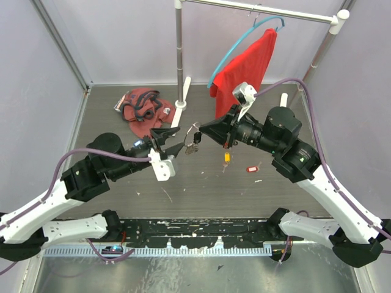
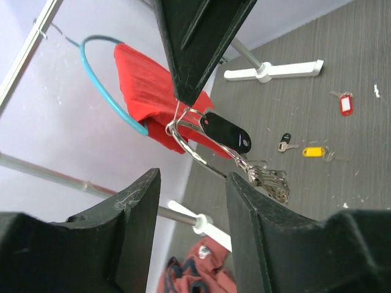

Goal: Put the keys on the keyring

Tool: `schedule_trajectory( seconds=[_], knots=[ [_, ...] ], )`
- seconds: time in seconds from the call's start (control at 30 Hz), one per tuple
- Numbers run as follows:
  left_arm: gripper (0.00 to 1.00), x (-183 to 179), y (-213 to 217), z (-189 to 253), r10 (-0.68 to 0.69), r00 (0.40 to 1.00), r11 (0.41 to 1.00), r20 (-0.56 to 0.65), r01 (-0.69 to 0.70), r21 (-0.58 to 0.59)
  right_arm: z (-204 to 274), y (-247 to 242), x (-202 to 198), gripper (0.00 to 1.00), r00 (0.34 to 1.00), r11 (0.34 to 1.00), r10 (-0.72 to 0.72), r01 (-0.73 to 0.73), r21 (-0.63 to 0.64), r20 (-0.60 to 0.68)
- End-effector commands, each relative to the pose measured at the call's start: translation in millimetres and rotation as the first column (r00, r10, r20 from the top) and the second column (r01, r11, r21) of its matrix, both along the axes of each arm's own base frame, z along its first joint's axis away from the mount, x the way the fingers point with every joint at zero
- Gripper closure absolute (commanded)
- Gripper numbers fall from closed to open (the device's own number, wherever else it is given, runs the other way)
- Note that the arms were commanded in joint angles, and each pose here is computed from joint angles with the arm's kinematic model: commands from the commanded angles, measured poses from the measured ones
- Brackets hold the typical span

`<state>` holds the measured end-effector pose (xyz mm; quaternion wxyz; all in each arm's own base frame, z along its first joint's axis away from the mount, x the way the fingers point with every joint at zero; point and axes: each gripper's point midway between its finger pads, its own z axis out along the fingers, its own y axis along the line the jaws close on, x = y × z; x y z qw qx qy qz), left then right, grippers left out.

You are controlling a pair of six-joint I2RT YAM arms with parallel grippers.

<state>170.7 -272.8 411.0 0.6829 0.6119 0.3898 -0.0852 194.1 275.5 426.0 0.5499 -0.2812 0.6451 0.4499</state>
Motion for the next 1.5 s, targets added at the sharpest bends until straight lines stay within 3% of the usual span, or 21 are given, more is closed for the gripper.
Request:
schedule_trajectory(
  seconds=[0.0,0.13,0.33,0.5,1.07,1.13,1.17,1.3,1.47],
  knots=[
    [0.45,5.3,8.5,11.5,0.07,0.99,0.977,-0.122,-0.093,-0.192,19.9,-8.3,8.8,0.99,0.996,0.995,-0.079,0.077,0.056,0.045],
    [0.39,15.0,16.4,0.6,0.124,0.958,0.921,-0.259,-0.208,-0.331,-0.9,-9.2,9.9,0.99,0.996,0.996,-0.086,0.086,0.017,0.011],
    [0.37,-0.5,-7.7,-10.0,-0.087,0.897,0.84,-0.432,-0.168,-0.516,-9.6,-8.4,9.6,0.99,0.996,0.996,-0.09,0.09,0.025,-0.026],
    [0.33,11.0,-13.8,-13.6,-0.107,0.864,0.769,-0.491,-0.241,-0.592,-11.1,-7.5,8.8,0.99,0.996,0.996,-0.084,0.086,0.03,-0.039],
    [0.99,30.8,-23.1,-50.0,0.025,0.84,0.817,-0.542,-0.33,-0.473,-9.2,-11.3,3.2,0.99,0.996,0.996,-0.079,0.08,0.042,-0.033],
    [1.0,28.6,-23.3,-52.6,0.033,0.846,0.839,-0.532,-0.313,-0.445,-10.8,-11.6,3.0,0.99,0.997,0.996,-0.076,0.077,0.035,-0.026],
    [1.0,26.9,-23.0,-57.1,0.045,0.849,0.858,-0.526,-0.303,-0.414,-12.1,-11.2,2.9,0.97,0.997,0.997,-0.072,0.073,0.029,-0.02],
    [1.0,26.7,-15.4,-63.7,0.114,0.849,0.897,-0.516,-0.311,-0.313,-14.6,-14.9,3.5,0.71,0.996,0.996,-0.084,0.084,0.002,0.005],
    [1.0,21.4,-8.3,-79.5,0.169,0.824,0.932,-0.541,-0.313,-0.186,-15.7,-30.2,9.4,0.5,0.986,0.987,-0.152,0.156,-0.049,0.072]
  ],
)
